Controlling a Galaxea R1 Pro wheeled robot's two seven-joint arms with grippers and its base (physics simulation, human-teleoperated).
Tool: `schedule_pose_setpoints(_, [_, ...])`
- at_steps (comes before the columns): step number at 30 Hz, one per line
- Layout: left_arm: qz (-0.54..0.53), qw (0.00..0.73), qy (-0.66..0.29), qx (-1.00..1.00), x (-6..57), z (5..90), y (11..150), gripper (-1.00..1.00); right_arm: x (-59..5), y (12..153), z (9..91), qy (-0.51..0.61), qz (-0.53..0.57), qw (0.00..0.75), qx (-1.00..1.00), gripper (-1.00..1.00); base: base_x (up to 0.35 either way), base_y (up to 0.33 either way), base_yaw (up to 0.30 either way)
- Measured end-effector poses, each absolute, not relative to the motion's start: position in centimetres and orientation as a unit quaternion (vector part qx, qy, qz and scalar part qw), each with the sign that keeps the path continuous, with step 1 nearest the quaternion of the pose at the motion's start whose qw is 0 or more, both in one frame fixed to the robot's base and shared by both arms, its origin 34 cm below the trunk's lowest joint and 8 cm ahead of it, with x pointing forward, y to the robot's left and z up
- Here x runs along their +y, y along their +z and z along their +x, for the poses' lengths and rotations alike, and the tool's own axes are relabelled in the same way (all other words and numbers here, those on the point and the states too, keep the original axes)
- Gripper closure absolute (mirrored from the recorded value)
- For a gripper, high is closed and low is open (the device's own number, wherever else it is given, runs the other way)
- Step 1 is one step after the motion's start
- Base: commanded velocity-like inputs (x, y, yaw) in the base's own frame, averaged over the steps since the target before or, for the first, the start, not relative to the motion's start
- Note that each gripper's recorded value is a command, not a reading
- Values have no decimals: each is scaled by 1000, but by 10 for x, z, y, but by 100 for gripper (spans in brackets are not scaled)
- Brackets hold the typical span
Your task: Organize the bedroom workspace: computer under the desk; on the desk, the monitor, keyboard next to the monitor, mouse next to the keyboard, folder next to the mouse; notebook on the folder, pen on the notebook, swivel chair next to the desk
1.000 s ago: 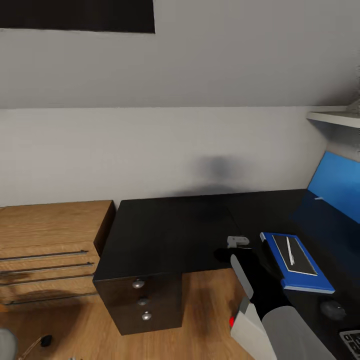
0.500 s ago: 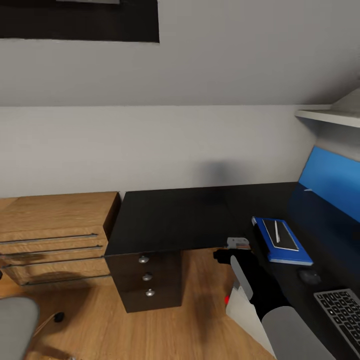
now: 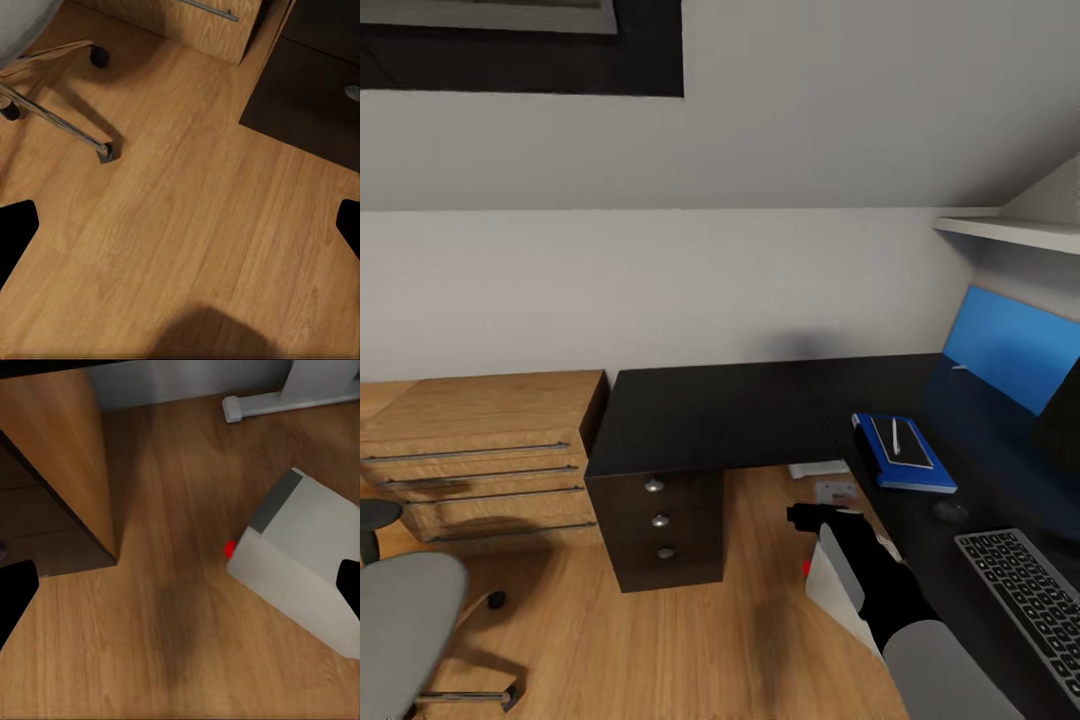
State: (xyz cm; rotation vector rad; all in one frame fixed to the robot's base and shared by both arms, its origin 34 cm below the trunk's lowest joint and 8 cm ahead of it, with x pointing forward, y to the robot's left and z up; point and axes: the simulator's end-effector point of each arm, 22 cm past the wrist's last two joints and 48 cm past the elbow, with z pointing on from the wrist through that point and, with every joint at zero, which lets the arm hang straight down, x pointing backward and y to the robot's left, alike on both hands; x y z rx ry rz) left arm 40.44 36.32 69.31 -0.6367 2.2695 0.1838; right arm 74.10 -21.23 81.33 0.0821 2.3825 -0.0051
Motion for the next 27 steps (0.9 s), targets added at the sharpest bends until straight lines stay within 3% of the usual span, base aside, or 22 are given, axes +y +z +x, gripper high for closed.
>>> schedule_pose_setpoints(13, [-245, 363, 74, 896, 361, 392, 693, -100, -201, 750, 677, -6, 20, 348, 937, -100, -16, 0, 0])
schedule_pose_setpoints(18, [-223, 354, 85, 904, 359, 384, 693, -100, -205, 657, 549, -17, 22, 331, 943, -100, 0, 0, 0])
schedule_pose_setpoints(27, [-220, 324, 91, 916, 357, 359, 684, -100, -230, 614, 451, -48, 0, 330, 943, -100, 0, 0, 0])
